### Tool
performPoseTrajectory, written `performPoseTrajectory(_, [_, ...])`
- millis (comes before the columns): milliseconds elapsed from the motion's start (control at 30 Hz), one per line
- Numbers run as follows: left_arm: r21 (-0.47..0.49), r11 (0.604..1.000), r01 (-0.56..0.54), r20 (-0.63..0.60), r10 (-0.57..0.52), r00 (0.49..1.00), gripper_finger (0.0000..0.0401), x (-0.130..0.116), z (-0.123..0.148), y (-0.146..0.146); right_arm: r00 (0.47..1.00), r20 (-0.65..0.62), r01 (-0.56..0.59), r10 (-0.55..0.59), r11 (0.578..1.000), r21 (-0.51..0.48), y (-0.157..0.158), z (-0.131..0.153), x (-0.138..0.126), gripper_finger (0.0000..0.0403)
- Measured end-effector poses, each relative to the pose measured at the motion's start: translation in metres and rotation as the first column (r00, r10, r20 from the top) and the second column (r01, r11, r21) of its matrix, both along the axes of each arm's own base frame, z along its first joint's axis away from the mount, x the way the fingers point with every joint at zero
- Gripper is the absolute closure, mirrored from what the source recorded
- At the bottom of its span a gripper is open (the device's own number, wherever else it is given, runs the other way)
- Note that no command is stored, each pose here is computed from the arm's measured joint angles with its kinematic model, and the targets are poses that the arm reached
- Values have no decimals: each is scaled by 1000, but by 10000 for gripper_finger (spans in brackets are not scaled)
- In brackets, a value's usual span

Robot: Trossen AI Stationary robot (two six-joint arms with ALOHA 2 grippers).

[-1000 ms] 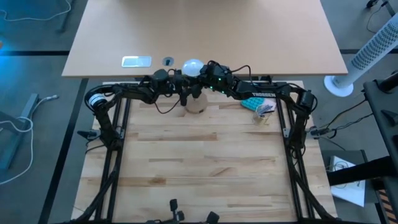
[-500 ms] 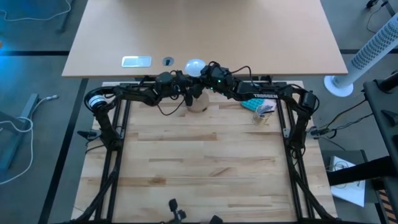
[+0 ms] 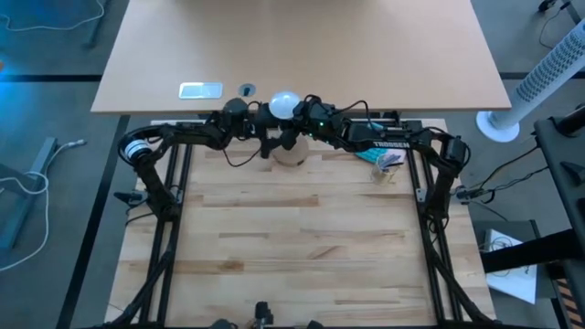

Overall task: Screw lightbulb
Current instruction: Insert the light bulb into the table lamp

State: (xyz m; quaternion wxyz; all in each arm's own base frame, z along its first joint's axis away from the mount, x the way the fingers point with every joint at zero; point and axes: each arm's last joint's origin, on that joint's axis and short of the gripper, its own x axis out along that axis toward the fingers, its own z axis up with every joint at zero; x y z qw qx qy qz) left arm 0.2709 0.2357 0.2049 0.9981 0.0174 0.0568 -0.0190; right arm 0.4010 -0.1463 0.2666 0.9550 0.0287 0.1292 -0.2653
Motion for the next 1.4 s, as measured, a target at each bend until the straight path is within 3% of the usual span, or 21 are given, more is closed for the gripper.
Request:
performPoseTrajectory(200, [-54, 983, 175, -20, -177, 984, 36, -6, 6, 45, 1000, -5, -28, 28, 1000, -6, 1, 0, 0, 262])
performPoseTrajectory(300, [-62, 956, 286, -2, -287, 958, 39, 0, 3, 56, 1000, -4, -29, 29, 1000, -8, 1, 2, -1, 265])
performPoseTrajectory(433, [-99, 934, 344, 4, -346, 938, 48, 11, -12, 67, 1000, -4, -30, 30, 1000, -7, 2, 6, -3, 259])
performPoseTrajectory(567, [-121, 887, 445, 40, -444, 895, 56, 17, -19, 70, 1000, -7, -30, 30, 1000, -6, 2, 7, -4, 260])
performPoseTrajectory(700, [-117, 884, 453, 41, -451, 891, 74, 21, -21, 70, 1000, -6, -30, 30, 1000, -6, 2, 7, -4, 265])
performPoseTrajectory(867, [-33, 900, 435, 34, -433, 901, 119, 30, -11, 69, 1000, -5, -28, 28, 1000, 0, 2, 7, -4, 258])
performPoseTrajectory(1133, [-16, 903, 429, 26, -429, 903, 236, 31, -14, 68, 1000, -7, -17, 17, 1000, 16, 1, 6, -5, 265])
performPoseTrajectory(1400, [-144, 915, 376, -2, -380, 925, 245, 33, -12, 63, 999, -26, -20, 19, 1000, -19, 1, 6, -5, 261])
